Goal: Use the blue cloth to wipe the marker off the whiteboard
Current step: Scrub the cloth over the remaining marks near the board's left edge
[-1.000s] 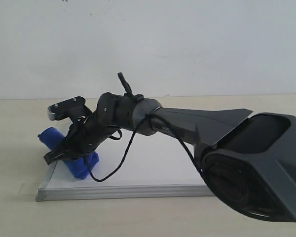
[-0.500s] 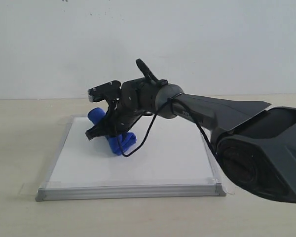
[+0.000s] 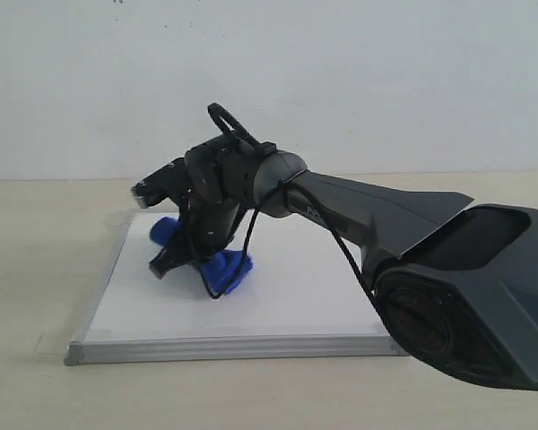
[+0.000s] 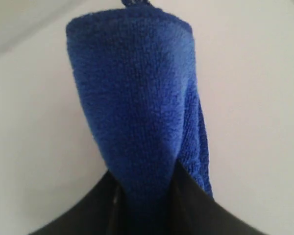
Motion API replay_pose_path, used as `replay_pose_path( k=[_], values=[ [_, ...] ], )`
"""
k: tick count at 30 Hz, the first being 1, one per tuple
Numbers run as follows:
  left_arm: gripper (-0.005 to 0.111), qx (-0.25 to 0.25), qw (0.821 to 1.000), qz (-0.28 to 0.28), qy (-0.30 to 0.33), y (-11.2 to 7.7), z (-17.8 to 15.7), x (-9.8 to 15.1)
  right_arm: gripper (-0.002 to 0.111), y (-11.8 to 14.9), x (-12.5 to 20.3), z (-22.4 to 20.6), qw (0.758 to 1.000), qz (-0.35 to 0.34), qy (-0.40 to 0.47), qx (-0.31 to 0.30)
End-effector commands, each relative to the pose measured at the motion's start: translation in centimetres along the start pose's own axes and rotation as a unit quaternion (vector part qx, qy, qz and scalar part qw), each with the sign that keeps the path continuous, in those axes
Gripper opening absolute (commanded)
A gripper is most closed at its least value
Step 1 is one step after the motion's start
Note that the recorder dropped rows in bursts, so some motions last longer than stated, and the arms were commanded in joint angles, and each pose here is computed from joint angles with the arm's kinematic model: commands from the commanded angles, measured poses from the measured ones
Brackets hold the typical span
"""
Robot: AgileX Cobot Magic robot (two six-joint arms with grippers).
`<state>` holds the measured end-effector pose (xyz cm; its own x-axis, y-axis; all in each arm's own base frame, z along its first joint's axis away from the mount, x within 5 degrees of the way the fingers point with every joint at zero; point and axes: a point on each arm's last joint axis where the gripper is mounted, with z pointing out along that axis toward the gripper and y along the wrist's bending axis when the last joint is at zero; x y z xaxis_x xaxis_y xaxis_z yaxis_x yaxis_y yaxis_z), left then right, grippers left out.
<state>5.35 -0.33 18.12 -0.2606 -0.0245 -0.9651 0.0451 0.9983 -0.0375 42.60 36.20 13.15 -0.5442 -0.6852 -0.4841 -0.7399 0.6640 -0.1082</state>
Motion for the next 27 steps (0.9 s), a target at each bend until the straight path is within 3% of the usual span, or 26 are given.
replay_pose_path(
  k=[1, 3, 6, 8, 12, 15, 18, 22, 24, 27],
  values=[
    [0.004, 0.001, 1.0, -0.004, -0.006, 0.0, 0.0, -0.2, 0.0, -3.2, 1.4, 0.4, 0.99, 0.004, 0.052, 0.13],
    [0.004, 0.001, 1.0, -0.004, -0.006, 0.0, 0.0, -0.2, 0.0, -2.4, 1.4, 0.6, 0.994, 0.019, 0.052, 0.098],
    [0.004, 0.001, 1.0, -0.004, -0.006, 0.0, 0.0, -0.2, 0.0, 1.0, 0.9, 0.7, 0.998, 0.017, 0.032, -0.058],
    [0.004, 0.001, 1.0, -0.004, -0.006, 0.0, 0.0, -0.2, 0.0, 2.7, 0.5, 0.5, 0.992, 0.026, 0.016, -0.12],
    [0.004, 0.001, 1.0, -0.004, -0.006, 0.0, 0.0, -0.2, 0.0, 3.3, 0.4, 0.3, 0.988, 0.025, 0.016, -0.151],
    [0.004, 0.001, 1.0, -0.004, -0.006, 0.0, 0.0, -0.2, 0.0, 2.2, 1.1, 0.5, 0.993, 0.008, 0.049, -0.106],
    [0.004, 0.001, 1.0, -0.004, -0.006, 0.0, 0.0, -0.2, 0.0, -0.3, 2.1, 0.6, 0.995, 0.014, 0.101, 0.02],
    [0.004, 0.001, 1.0, -0.004, -0.006, 0.0, 0.0, -0.2, 0.0, -3.4, 3.1, -0.4, 0.968, -0.002, 0.16, 0.194],
    [0.004, 0.001, 1.0, -0.004, -0.006, 0.0, 0.0, -0.2, 0.0, -3.9, 3.3, -0.7, 0.959, -0.003, 0.173, 0.225],
    [0.004, 0.001, 1.0, -0.004, -0.006, 0.0, 0.0, -0.2, 0.0, -3.5, 3.3, -0.5, 0.965, 0.013, 0.17, 0.2]
  ],
)
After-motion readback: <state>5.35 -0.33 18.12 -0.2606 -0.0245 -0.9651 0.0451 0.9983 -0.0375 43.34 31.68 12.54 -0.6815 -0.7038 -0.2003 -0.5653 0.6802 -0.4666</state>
